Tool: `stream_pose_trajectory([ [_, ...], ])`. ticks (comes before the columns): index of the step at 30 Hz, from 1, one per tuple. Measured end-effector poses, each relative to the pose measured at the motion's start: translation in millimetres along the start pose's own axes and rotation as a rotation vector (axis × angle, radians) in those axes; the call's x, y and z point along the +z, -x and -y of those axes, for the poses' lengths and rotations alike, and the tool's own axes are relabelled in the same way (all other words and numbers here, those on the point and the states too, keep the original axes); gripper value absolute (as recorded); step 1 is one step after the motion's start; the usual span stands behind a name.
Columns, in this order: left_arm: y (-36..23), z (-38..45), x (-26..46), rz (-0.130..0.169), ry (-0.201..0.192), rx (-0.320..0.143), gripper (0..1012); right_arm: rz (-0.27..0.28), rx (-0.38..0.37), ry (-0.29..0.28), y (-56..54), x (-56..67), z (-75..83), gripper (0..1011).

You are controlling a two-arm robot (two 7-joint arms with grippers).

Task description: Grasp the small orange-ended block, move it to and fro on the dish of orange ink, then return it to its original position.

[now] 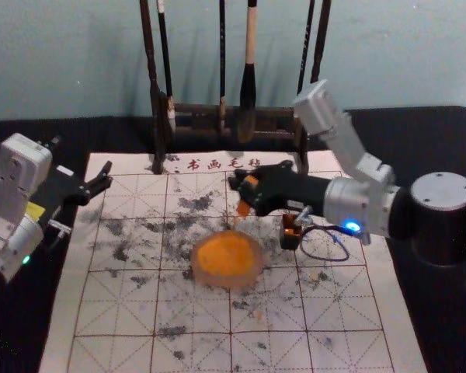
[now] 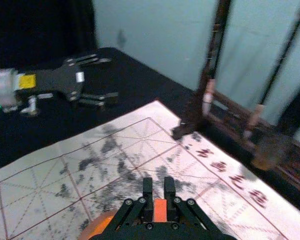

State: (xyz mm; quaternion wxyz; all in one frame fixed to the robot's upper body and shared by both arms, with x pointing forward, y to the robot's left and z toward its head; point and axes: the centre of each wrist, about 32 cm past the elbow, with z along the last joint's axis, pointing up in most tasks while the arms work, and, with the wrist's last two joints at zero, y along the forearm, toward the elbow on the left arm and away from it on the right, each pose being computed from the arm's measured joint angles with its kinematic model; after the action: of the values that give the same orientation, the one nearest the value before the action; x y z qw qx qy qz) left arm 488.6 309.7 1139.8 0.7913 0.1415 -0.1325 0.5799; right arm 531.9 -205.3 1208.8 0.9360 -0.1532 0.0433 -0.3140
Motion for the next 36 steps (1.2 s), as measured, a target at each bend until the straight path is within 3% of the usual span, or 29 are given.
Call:
stream_pose_trajectory([
  [14,0.0,0.0,0.0,0.0,0.0,0.0,1002,-0.113,-0.153,0.0,0.4,-1.2,35.3,111],
  [23,0.0,0.0,0.0,0.0,0.0,0.0,1001,-0.17,-0.195,0.003,5.4,-5.8,51.5,111],
  [36,0.0,0.0,0.0,0.0,0.0,0.0,1001,-0.2,-0.216,0.028,14.7,-15.3,54.8,111],
])
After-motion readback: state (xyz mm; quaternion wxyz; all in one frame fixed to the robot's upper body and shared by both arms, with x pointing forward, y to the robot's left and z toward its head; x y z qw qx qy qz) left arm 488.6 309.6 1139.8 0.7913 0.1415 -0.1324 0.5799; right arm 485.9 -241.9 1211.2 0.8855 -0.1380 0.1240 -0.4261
